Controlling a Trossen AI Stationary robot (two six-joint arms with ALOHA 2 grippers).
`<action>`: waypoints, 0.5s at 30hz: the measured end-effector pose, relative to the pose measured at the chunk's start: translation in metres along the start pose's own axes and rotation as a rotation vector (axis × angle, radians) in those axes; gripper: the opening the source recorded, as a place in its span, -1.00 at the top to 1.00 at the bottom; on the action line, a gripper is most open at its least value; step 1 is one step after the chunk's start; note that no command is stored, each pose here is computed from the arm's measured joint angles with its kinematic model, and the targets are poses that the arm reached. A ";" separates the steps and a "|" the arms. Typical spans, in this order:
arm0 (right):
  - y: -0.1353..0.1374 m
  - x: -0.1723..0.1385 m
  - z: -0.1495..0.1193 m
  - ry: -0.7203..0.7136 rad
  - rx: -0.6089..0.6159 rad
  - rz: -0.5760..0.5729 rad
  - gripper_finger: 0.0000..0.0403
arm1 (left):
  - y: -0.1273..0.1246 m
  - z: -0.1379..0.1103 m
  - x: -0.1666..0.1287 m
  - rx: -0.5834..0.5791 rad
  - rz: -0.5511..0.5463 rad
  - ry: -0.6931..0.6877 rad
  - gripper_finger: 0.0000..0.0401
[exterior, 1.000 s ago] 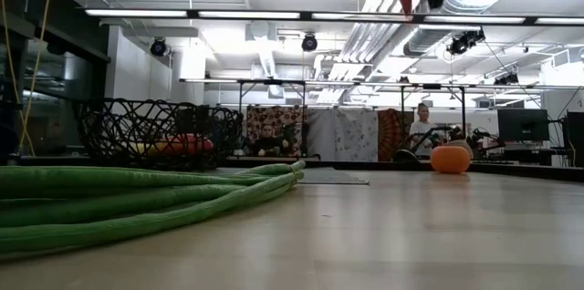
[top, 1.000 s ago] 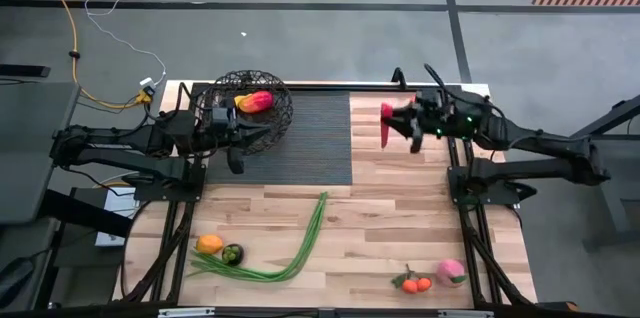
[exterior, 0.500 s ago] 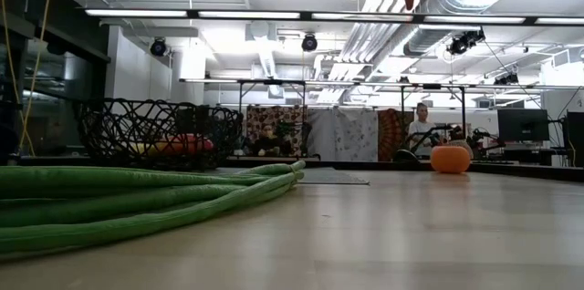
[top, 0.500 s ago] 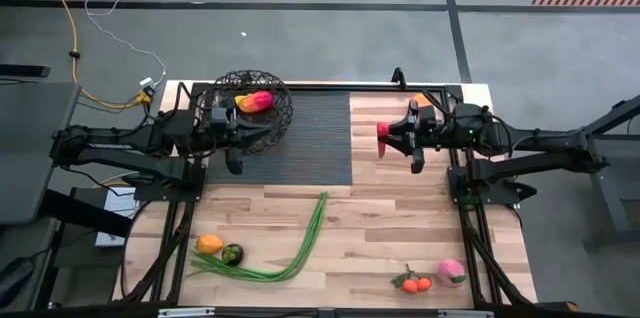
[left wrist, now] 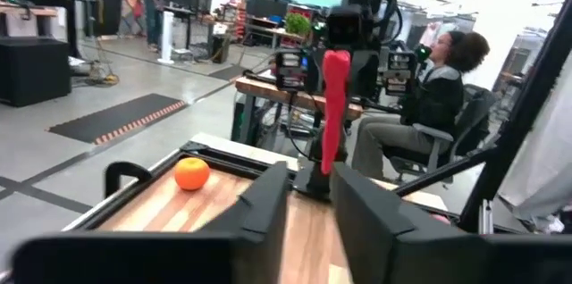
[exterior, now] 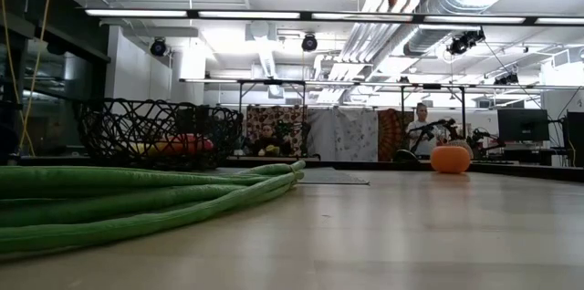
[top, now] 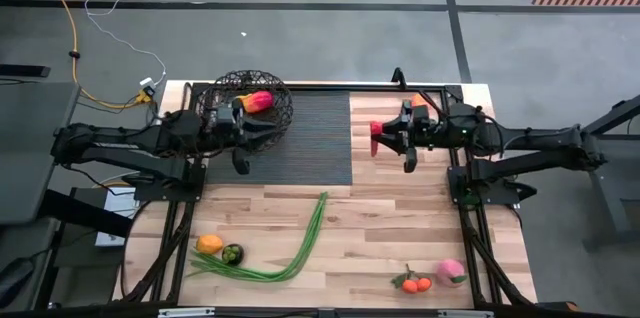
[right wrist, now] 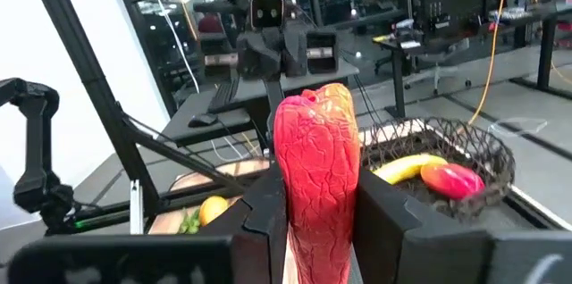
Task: Build produce basket
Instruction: Put the red chili pepper into the black basket
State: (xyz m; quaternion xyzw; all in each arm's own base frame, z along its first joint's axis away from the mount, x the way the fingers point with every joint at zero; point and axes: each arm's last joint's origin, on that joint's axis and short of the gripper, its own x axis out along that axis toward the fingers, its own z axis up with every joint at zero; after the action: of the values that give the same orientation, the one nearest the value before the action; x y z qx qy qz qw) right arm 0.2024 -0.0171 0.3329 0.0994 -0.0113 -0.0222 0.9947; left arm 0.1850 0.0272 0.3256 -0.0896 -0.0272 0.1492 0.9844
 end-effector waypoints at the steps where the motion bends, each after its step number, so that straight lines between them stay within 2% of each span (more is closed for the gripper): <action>1: 0.000 0.005 0.000 -0.006 -0.001 0.001 0.58 | -0.001 -0.002 0.005 -0.001 -0.011 0.001 0.49; 9: 0.002 0.045 0.011 -0.006 -0.002 0.060 0.58 | -0.011 -0.003 0.053 -0.072 -0.037 0.039 -0.24; 15: 0.004 0.076 0.024 0.003 -0.006 0.099 0.58 | -0.018 -0.005 0.093 -0.063 -0.036 0.063 -0.57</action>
State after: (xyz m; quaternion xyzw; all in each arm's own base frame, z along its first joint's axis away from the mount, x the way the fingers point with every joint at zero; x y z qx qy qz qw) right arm 0.2780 -0.0211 0.3584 0.0959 -0.0149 0.0274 0.9949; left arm 0.2793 0.0369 0.3269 -0.1248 -0.0024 0.1276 0.9839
